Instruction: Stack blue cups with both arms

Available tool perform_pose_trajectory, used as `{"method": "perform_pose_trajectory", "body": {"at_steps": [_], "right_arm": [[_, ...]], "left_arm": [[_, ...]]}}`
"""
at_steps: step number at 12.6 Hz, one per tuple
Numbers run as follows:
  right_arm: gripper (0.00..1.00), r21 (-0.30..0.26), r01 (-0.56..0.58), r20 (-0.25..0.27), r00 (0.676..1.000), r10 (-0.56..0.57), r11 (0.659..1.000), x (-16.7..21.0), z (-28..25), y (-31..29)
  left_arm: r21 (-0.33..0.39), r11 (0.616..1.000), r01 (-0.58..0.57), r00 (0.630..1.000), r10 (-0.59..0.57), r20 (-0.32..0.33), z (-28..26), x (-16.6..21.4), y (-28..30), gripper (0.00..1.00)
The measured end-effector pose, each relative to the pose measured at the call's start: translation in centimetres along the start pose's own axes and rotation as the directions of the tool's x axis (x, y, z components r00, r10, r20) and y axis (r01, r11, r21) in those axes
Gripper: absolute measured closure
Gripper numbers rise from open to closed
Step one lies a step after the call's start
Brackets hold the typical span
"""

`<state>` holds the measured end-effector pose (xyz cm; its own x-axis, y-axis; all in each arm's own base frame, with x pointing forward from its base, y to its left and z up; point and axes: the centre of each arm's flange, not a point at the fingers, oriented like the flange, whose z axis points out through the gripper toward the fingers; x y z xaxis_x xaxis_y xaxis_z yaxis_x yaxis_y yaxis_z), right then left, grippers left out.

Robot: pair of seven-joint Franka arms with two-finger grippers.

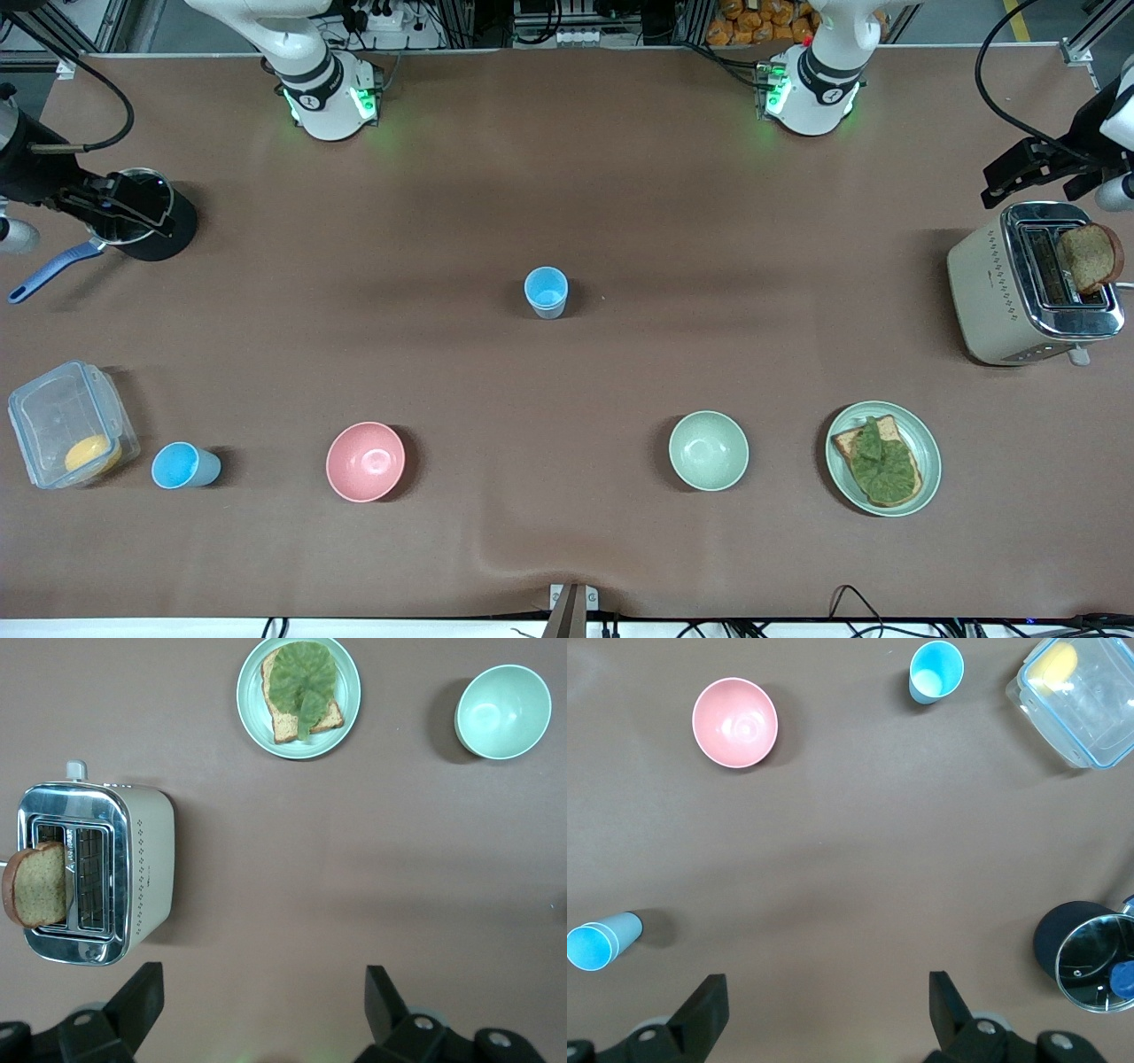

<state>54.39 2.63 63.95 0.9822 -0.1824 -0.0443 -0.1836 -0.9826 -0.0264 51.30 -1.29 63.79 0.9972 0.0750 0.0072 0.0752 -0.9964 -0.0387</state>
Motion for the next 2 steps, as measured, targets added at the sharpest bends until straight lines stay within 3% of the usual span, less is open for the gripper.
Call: {"method": "perform_pose_trajectory", "body": {"at_steps": [2], "right_arm": [[0.0, 0.0, 0.0, 0.0, 1.0, 0.0, 1.0, 0.0, 0.0, 0.0]], "left_arm": [[0.0, 1.0, 0.0, 1.0, 0.0, 0.001, 0.01, 0.0, 0.0, 0.0]]}}
